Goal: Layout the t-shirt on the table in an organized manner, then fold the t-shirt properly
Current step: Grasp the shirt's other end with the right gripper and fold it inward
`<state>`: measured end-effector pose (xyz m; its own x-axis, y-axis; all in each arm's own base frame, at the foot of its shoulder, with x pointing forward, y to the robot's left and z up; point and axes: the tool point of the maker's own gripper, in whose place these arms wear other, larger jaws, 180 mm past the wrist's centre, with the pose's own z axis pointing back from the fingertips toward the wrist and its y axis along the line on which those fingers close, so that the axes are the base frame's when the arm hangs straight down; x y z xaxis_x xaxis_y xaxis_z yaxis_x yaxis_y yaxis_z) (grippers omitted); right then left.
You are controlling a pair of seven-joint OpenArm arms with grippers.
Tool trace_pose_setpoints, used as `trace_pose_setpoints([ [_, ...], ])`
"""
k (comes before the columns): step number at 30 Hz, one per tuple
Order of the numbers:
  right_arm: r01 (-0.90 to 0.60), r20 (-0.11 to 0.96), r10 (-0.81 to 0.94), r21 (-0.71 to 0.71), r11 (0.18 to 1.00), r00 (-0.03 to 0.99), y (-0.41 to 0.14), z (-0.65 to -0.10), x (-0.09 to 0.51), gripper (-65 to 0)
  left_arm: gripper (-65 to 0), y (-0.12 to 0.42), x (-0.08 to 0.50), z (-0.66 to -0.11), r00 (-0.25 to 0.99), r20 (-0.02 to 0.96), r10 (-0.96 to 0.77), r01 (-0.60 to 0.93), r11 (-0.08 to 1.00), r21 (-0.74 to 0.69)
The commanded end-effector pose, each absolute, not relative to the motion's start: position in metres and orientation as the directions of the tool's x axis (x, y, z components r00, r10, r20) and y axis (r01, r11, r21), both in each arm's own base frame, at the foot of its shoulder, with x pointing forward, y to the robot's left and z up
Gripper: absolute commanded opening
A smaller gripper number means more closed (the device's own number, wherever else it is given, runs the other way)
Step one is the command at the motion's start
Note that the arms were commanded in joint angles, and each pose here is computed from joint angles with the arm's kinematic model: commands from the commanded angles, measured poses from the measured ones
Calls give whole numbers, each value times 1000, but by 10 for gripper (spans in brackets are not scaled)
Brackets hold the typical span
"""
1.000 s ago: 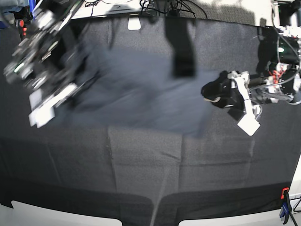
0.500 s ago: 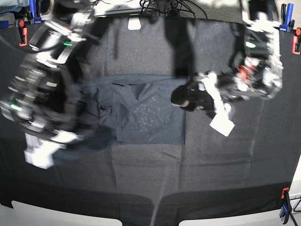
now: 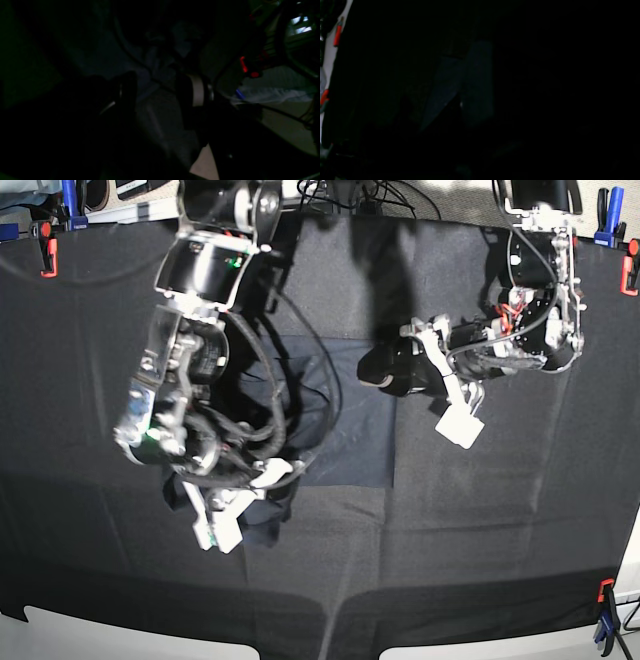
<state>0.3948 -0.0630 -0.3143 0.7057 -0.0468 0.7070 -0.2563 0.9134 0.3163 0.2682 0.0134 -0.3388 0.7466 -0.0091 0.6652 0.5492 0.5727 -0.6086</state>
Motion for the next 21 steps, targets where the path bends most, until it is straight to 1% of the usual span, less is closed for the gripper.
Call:
trace_pose_setpoints([
  [1, -270, 755, -72, 320, 908, 652, -57, -291, 409, -650, -381, 13, 276, -325, 717, 697, 17, 572, 557, -602],
  [4, -307, 759, -56, 328, 893, 648, -40, -287, 408, -650, -381, 12, 276, -325, 716, 698, 18, 572, 557, -602],
  [8, -400, 785, -42, 360, 843, 618, -7, -273, 406, -650, -381, 14, 276, -329, 718, 697, 0, 570, 574, -587],
  [13, -457, 798, 56, 284, 843, 600, 12, -275, 403, -650, -381, 30, 276, -350, 725, 682, -93, 559, 658, -504],
  [15, -474, 799, 86, 263, 840, 596, 17, -275, 401, -650, -381, 42, 276, -361, 770, 629, -105, 501, 710, -494],
  [17, -495, 796, 110, 255, 831, 595, 24, -276, 398, -650, -381, 56, 277, -369, 829, 557, -55, 396, 762, -513],
  [18, -507, 795, 124, 251, 825, 594, 29, -276, 396, -650, -381, 61, 278, -370, 836, 547, -41, 371, 776, -510],
  [20, -535, 792, 155, 239, 810, 590, 38, -277, 392, -650, -381, 68, 280, -371, 831, 554, -46, 371, 787, -492],
  [21, -549, 791, 172, 233, 802, 587, 43, -277, 389, -579, -381, 71, 281, -370, 827, 561, -45, 372, 791, -485],
])
